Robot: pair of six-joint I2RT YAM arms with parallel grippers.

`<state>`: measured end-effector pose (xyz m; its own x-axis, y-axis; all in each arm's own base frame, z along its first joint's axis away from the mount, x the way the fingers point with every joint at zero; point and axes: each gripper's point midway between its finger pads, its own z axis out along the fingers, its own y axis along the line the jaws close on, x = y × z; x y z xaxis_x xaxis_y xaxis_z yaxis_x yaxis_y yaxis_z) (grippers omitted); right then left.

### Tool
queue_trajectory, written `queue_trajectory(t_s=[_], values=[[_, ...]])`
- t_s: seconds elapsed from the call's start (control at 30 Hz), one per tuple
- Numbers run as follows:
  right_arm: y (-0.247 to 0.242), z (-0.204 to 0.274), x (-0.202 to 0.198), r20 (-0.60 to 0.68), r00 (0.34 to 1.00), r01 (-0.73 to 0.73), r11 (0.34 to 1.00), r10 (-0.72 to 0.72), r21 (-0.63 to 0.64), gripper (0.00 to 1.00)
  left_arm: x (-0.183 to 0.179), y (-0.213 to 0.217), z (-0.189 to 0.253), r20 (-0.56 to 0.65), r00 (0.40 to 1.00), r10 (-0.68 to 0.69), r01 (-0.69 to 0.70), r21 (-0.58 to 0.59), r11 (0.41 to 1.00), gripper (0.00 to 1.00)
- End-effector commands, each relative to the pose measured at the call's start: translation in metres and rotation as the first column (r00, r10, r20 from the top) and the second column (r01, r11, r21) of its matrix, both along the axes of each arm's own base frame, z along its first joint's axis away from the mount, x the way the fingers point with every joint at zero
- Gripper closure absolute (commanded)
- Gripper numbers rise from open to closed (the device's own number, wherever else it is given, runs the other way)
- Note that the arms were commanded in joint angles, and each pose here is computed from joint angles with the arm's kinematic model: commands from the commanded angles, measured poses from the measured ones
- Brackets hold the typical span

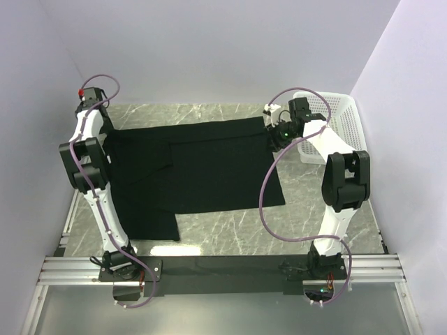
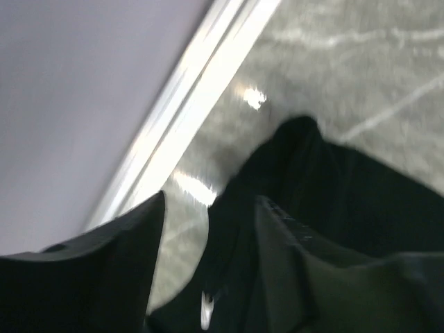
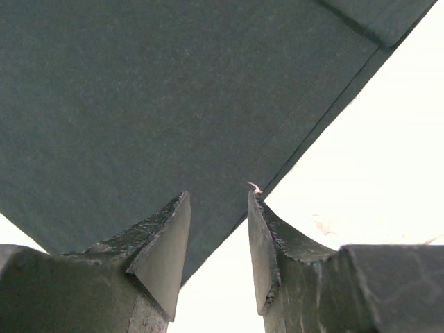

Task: Fold and stack the t-shirts
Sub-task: Fold the tshirt

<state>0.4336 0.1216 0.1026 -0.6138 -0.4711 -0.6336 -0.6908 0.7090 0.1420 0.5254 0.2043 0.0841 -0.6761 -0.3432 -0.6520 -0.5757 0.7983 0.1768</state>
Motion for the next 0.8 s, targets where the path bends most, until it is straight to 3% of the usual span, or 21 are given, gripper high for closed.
queue_trajectory(t_s=[0.0, 0.13, 0.17, 0.2, 0.27, 0.3, 0.33, 0.43, 0.57, 0.77], values=[[0.000, 0.035, -0.004, 0.104, 0.992, -0.072, 0.997, 0.072, 0.000, 0.54, -0.017, -0.006, 0.073, 0.140, 0.990, 0.034, -0.025, -0.067, 0.997, 0.38], [-0.013, 0.031, -0.031, 0.169, 0.936, -0.296, 0.950, 0.309, -0.102, 0.53, -0.069, -0.034, 0.087, 0.255, 0.963, 0.082, 0.001, -0.310, 0.951, 0.30], [-0.017, 0.030, -0.042, 0.165, 0.922, -0.336, 0.936, 0.349, -0.105, 0.52, -0.108, -0.036, 0.082, 0.265, 0.952, 0.154, -0.047, -0.371, 0.927, 0.28], [-0.020, 0.035, -0.053, 0.186, 0.901, -0.381, 0.920, 0.391, -0.088, 0.51, -0.119, -0.038, 0.086, 0.311, 0.934, 0.174, -0.037, -0.401, 0.915, 0.21], [-0.024, 0.035, -0.075, 0.207, 0.828, -0.512, 0.854, 0.520, -0.097, 0.50, -0.168, -0.048, 0.076, 0.333, 0.905, 0.265, -0.065, -0.506, 0.860, 0.16], [-0.025, 0.035, -0.086, 0.218, 0.796, -0.560, 0.824, 0.565, -0.090, 0.49, -0.181, -0.051, 0.074, 0.345, 0.893, 0.290, -0.067, -0.535, 0.842, 0.15], [-0.024, 0.036, -0.092, 0.272, 0.711, -0.644, 0.756, 0.648, -0.117, 0.48, -0.192, -0.052, 0.072, 0.357, 0.878, 0.318, -0.075, -0.556, 0.828, 0.15], [-0.023, 0.022, -0.125, 0.231, 0.621, -0.749, 0.654, 0.749, -0.107, 0.38, -0.233, -0.066, 0.051, 0.299, 0.851, 0.431, -0.160, -0.633, 0.757, 0.16], [-0.020, 0.011, -0.146, 0.200, 0.578, -0.792, 0.603, 0.791, -0.093, 0.34, -0.272, -0.079, 0.021, 0.123, 0.858, 0.498, -0.313, -0.644, 0.698, 0.18], [-0.010, -0.004, -0.151, 0.202, 0.612, -0.753, 0.641, 0.765, -0.147, 0.34, -0.299, -0.098, 0.006, 0.001, 0.865, 0.501, -0.374, -0.663, 0.648, 0.20]])
